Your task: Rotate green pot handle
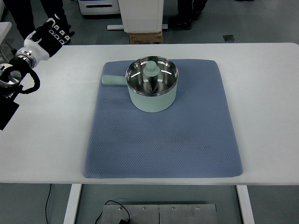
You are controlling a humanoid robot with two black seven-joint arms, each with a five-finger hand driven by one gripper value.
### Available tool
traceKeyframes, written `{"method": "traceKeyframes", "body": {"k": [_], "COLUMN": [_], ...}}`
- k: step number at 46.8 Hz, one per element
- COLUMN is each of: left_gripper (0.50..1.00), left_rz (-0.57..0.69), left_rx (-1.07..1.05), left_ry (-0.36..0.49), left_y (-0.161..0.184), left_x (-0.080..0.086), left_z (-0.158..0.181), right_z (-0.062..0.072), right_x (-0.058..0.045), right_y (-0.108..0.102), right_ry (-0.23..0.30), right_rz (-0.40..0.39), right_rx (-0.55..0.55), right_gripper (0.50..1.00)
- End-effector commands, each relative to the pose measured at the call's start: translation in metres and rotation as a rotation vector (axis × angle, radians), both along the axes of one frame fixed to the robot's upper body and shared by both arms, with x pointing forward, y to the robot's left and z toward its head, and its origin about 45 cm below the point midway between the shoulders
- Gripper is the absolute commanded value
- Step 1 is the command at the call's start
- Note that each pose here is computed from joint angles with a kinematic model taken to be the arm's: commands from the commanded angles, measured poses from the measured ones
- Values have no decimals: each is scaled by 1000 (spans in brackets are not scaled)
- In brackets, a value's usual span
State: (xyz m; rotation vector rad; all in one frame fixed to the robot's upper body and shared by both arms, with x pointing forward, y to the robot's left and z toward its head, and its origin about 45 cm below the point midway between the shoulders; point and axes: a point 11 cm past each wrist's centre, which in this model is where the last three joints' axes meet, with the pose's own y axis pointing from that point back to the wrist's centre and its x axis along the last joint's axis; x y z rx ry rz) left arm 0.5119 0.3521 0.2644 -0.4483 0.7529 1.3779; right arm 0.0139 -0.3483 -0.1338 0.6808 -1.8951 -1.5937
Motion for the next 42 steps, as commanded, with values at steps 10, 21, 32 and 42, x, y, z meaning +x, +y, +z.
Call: {"method": "traceKeyframes", "body": {"k": [10,21,32,42], "left_gripper": [1000,1000,1000,1000], "left_rz": [-3,-5,-8,-16], "left_rx": [-10,-27,-43,-57], "left_ry": [-3,-36,-16,0], "left_y": [5,0,-9,-17], "left_x": [-11,-14,-20,-23], "left_z": [-20,-27,-46,-55], "right_z": [0,0,0,0], "right_x": [0,0,2,2], "right_y": [0,0,3,2], "right_ry": [0,0,-5,-7], "right_rz": [-1,1,-2,-2], "right_rx": [0,0,9,4], "right_gripper": [1000,1000,1000,1000]}}
